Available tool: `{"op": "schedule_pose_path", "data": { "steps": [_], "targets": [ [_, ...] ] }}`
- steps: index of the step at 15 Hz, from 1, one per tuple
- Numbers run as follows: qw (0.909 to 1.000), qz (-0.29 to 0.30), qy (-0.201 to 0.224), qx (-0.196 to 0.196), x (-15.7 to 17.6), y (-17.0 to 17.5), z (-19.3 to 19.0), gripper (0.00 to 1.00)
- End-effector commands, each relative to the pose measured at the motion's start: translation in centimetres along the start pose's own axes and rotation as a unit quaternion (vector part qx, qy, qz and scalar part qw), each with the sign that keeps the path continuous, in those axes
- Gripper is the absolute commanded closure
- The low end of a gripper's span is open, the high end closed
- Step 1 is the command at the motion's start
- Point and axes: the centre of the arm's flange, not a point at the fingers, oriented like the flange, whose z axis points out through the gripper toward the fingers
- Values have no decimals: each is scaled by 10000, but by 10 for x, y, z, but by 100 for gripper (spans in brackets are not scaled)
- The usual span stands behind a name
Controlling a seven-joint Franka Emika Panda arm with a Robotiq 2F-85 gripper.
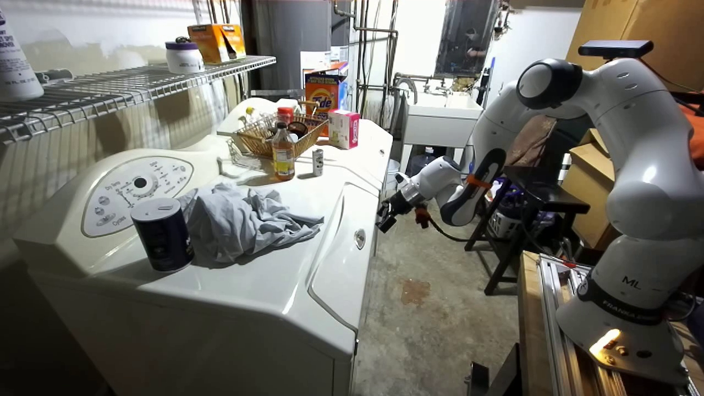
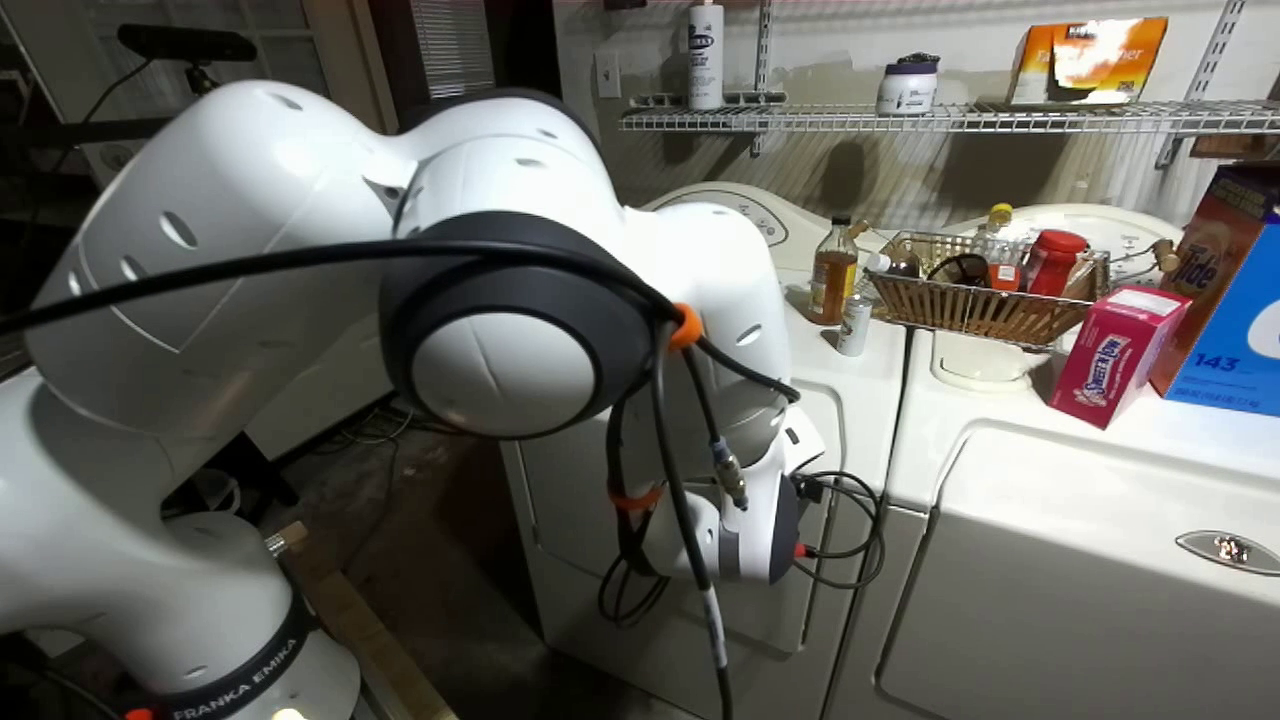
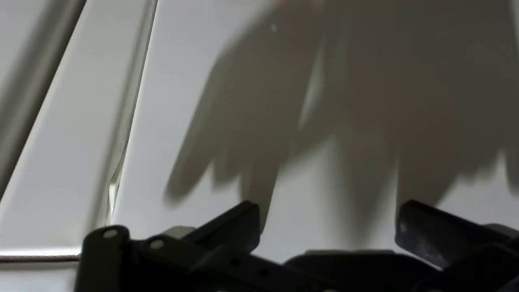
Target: Push closed the washing machine door
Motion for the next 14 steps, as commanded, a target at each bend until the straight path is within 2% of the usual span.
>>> {"op": "schedule_pose_path", "data": {
  "steps": [1,5,8,10,14],
  "targets": [
    [9993,-306,201,-74,73,1,23,0],
    [9988,-129,-463,-125,85,-14,18,0],
    [9949,5,-992,-199,90,-28,10,0],
    [9904,72,-1345,-302,87,-31,6,0],
    [9742,279,-2201,-418,83,-31,0,0]
  ]
}}
